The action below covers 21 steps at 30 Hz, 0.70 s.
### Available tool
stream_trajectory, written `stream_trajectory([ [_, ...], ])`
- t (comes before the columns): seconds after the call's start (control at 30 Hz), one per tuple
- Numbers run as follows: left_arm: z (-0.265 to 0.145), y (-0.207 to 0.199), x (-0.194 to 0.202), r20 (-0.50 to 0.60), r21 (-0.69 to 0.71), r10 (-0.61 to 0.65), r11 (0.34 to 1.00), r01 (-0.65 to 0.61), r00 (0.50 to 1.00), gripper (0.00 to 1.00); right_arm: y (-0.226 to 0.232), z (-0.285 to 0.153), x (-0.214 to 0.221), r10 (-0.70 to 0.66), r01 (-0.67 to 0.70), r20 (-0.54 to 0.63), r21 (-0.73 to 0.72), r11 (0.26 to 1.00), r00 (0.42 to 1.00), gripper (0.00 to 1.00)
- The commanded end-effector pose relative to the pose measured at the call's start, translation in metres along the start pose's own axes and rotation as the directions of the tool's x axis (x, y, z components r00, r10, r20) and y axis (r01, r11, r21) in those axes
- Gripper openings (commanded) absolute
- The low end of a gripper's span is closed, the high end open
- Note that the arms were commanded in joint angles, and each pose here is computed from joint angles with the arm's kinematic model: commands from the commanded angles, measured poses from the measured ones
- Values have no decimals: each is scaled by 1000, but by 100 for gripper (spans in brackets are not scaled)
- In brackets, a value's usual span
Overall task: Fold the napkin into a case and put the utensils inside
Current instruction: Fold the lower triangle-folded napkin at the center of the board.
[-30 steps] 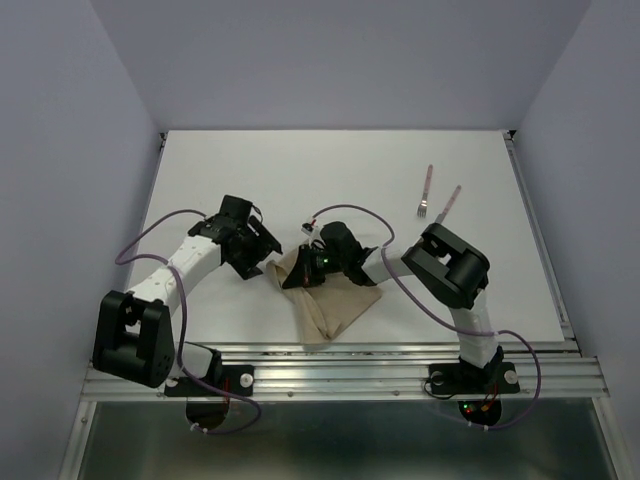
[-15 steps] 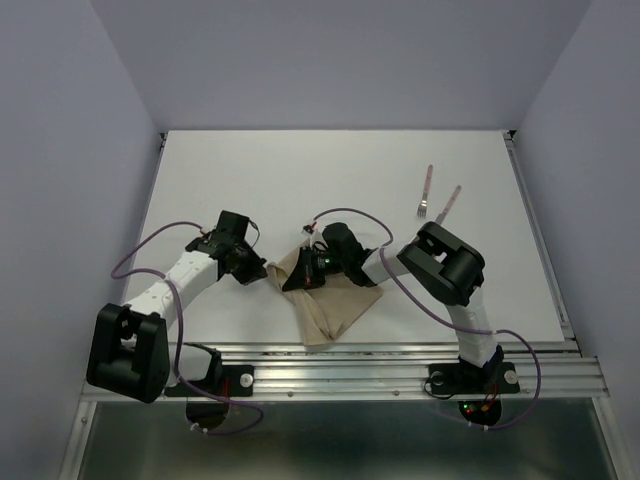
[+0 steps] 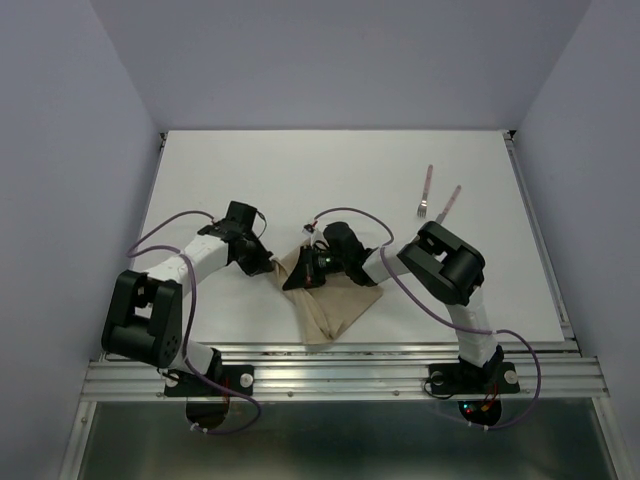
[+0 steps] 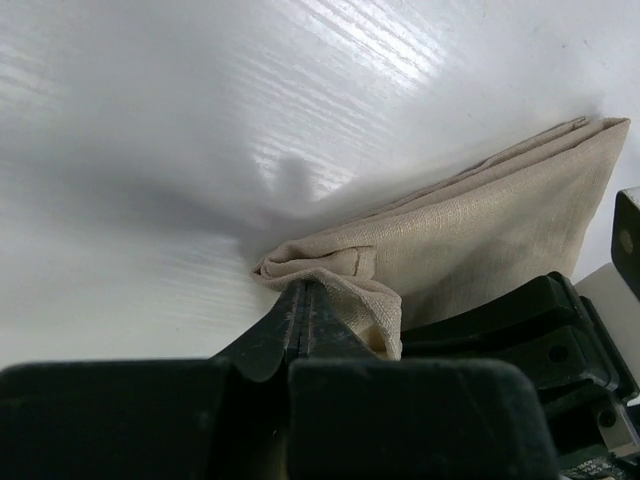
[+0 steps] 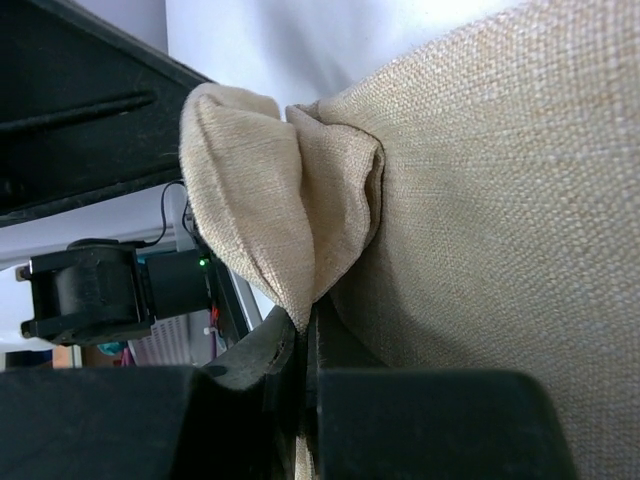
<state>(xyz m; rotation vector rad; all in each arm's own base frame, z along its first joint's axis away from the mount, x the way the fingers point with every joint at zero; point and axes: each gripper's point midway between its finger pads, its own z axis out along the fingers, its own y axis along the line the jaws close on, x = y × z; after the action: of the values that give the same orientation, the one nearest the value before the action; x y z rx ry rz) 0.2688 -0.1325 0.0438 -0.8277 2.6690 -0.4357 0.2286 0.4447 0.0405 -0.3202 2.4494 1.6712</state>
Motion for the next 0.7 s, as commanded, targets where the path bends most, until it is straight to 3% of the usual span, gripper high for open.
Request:
stream_trajectory([
  [0.0,1,-16,-10,11,40,38,998,-38,999,0,2,0,-3,-16,16,6,-33,999,1000,1],
  [0.13,8,-18,-10,-1,40,38,999,-38,999,0,2,0,-2,-13,13,2,-34,999,1000,1],
  [0.23,17,-15,-7,-20,22,36,999,-35,999,0,2,-1,-2,-12,12,6,-30,999,1000,8],
  [0.47,34,-7,-3,-56,-28,23,999,-25,998,0,4,-10,-10,-34,31,50,43,999,998,40],
  [0.57,37,-2,-2,-59,-49,21,998,-24,998,0,3,-19,-13,-60,52,78,102,993,995,60],
  [0.67,40,1,0,-66,-63,20,998,-24,998,0,-4,-26,-14,-69,55,81,173,983,994,62],
])
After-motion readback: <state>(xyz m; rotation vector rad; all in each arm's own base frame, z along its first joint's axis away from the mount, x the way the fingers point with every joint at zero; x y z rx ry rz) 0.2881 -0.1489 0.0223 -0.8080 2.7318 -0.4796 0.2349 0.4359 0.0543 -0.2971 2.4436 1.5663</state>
